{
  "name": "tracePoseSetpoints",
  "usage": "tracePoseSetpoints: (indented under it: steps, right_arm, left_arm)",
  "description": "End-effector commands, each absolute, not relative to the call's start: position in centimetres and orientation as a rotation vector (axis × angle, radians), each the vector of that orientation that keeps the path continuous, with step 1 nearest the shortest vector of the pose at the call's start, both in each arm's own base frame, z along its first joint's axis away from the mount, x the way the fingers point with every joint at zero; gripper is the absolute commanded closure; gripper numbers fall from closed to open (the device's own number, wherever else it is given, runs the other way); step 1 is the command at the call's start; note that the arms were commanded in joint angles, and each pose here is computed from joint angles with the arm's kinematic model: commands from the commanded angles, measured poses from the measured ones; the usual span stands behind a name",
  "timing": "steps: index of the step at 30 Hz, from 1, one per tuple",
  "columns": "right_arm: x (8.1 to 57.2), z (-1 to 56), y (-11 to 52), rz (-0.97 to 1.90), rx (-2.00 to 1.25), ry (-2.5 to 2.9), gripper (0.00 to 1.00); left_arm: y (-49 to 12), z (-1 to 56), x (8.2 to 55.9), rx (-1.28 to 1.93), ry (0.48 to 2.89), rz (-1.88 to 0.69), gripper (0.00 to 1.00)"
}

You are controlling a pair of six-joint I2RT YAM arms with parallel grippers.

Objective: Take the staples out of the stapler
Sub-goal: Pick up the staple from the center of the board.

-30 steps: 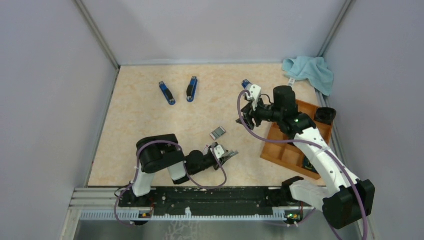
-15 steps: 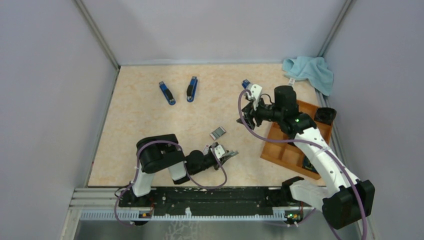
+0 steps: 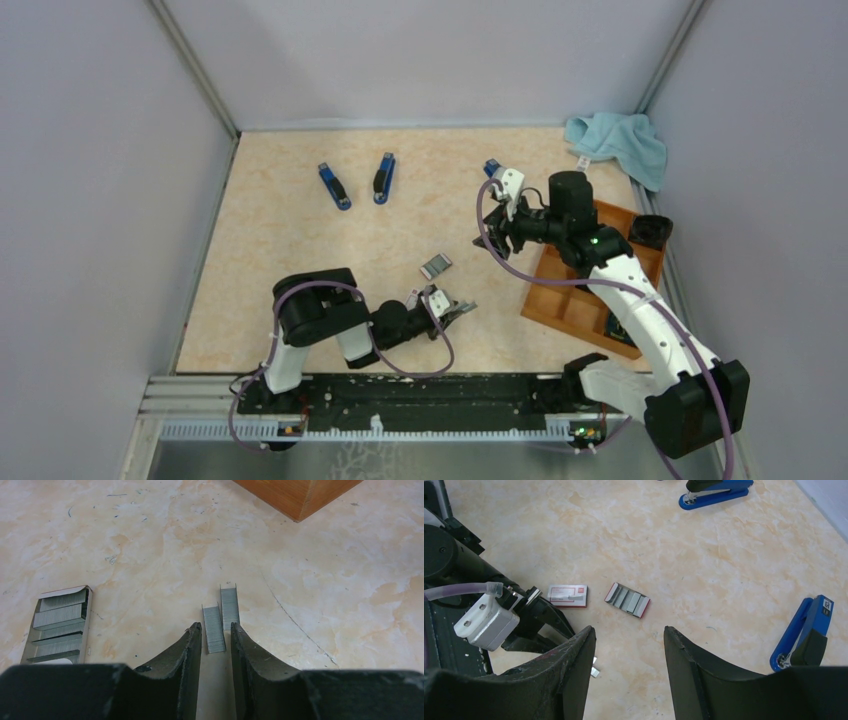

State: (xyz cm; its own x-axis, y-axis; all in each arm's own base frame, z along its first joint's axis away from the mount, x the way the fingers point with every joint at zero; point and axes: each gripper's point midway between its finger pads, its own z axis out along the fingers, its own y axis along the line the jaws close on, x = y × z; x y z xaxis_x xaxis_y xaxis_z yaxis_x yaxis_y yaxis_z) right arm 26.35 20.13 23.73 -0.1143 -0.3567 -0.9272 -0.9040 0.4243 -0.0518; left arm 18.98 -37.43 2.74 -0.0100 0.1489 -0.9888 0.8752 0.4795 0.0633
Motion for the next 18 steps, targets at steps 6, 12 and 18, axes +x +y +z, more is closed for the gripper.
tracePoseSetpoints:
  steps: [6, 12, 18]
  right_arm:
    - [26.61, 25.48, 20.03, 0.675, -1.102, 1.623, 0.46]
    - [26.48, 25.64, 20.06, 0.678, -1.105, 1.618, 0.46]
    - [26.40, 25.83, 20.07, 0.678, -1.107, 1.611, 0.46]
  left_arm:
    - [-38.46, 4.82, 18.91, 0.902, 1.408, -0.781, 0.66]
    - [-38.45, 4.70, 18.93, 0.904, 1.412, -0.778, 0.70]
    - [-38.36, 4.85, 18.90, 0.898, 1.411, -0.781, 0.72]
